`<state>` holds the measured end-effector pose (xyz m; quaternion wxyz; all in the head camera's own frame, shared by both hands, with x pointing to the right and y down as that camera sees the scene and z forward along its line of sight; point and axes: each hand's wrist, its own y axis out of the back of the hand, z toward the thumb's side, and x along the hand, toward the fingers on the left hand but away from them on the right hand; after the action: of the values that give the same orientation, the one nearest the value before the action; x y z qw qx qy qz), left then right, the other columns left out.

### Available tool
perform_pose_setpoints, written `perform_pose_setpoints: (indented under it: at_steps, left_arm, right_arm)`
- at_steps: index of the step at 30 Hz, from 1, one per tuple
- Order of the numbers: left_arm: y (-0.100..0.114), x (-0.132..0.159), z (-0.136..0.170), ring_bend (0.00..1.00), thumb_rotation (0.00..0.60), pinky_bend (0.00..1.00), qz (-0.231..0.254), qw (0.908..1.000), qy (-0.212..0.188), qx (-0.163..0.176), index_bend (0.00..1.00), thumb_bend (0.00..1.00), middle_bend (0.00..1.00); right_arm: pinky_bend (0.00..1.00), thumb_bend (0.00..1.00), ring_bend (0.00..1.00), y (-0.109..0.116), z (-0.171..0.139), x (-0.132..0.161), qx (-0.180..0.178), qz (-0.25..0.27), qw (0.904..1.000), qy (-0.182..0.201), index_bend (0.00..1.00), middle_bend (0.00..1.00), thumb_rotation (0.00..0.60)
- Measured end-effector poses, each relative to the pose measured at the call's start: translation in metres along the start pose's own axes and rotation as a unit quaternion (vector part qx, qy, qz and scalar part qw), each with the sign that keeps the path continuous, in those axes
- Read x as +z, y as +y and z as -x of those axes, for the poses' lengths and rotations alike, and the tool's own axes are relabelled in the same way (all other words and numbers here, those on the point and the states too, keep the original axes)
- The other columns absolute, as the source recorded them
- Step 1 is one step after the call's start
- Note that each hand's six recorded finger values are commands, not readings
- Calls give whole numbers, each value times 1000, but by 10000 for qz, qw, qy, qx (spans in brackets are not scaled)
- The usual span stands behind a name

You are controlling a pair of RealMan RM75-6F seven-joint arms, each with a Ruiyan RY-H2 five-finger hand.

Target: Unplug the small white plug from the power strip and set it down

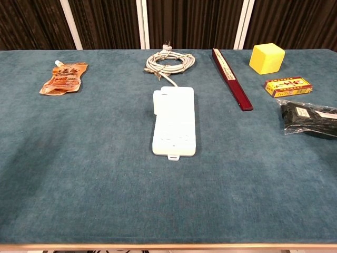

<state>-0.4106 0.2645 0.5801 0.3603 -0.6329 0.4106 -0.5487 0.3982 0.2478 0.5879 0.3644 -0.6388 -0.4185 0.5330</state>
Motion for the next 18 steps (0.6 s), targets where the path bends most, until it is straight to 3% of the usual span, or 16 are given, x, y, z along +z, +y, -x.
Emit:
perform_pose_setpoints:
  at_steps: [9, 18]
  left_arm:
    - [-3, 0, -3, 0, 600, 48, -40, 10000, 11, -66, 0, 0, 0]
    - [-4, 8, -21, 0, 600, 52, 27, 9999, -47, -141, 3, 0, 0]
  right_arm:
    - [23, 387, 3, -3, 23, 38, 69, 79, 9980, 617, 0, 49, 600]
    - [44, 390, 16, -24, 51, 111, 395, -344, 9876, 1480, 7, 76, 600]
